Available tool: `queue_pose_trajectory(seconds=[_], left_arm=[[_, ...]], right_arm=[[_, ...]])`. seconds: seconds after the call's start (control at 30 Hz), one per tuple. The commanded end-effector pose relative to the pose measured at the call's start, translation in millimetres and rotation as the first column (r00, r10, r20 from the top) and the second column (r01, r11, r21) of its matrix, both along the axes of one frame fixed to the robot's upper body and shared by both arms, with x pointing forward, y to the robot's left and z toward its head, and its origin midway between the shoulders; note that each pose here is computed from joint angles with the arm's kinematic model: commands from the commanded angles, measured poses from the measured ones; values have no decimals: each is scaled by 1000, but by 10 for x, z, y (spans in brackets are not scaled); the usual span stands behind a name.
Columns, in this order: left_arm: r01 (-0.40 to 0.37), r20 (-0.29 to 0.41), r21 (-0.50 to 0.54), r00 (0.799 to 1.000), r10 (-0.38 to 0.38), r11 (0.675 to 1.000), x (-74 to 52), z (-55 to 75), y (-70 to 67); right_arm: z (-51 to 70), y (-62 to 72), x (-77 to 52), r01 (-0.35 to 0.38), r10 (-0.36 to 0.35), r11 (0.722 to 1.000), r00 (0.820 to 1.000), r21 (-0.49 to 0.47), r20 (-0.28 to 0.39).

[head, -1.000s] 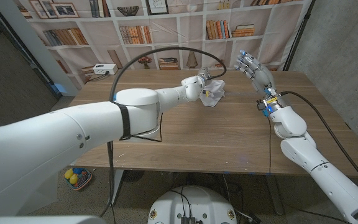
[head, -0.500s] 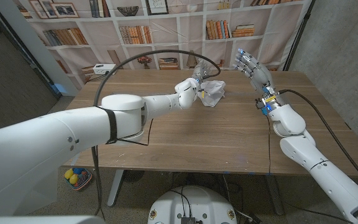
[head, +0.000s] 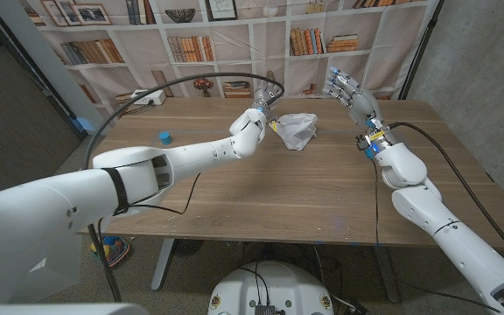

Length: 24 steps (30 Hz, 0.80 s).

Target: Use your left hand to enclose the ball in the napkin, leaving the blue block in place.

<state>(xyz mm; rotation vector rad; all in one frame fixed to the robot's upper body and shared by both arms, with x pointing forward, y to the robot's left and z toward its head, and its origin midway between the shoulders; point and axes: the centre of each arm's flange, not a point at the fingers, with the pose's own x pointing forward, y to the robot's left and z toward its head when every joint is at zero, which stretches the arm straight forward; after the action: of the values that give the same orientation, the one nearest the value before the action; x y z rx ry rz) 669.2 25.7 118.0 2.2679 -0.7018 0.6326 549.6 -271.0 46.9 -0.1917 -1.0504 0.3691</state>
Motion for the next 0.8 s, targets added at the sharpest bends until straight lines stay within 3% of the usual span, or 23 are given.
queue_pose_trajectory(seconds=[0.03, 0.2, 0.37, 0.6, 0.8], left_arm=[[212, 92, -292, 977, -193, 933, -588, 105, 223], [252, 85, -380, 968, -237, 890, -654, 92, 365], [261, 36, -486, 960, -279, 834, -702, 71, 486], [292, -10, -651, 920, -393, 701, -754, 35, 733], [314, -17, -760, 865, -501, 569, -803, -18, 953]], right_arm=[[30, 47, 166, -7, 5, 1000, 997, -24, -71], [8, 48, 266, -11, 9, 1000, 993, -21, -114], [-2, 41, 367, -19, 15, 999, 989, -26, -148], [-20, 47, 465, -14, 9, 1000, 983, -24, -183], [-45, 62, 525, -9, 4, 1000, 979, -23, -205]])
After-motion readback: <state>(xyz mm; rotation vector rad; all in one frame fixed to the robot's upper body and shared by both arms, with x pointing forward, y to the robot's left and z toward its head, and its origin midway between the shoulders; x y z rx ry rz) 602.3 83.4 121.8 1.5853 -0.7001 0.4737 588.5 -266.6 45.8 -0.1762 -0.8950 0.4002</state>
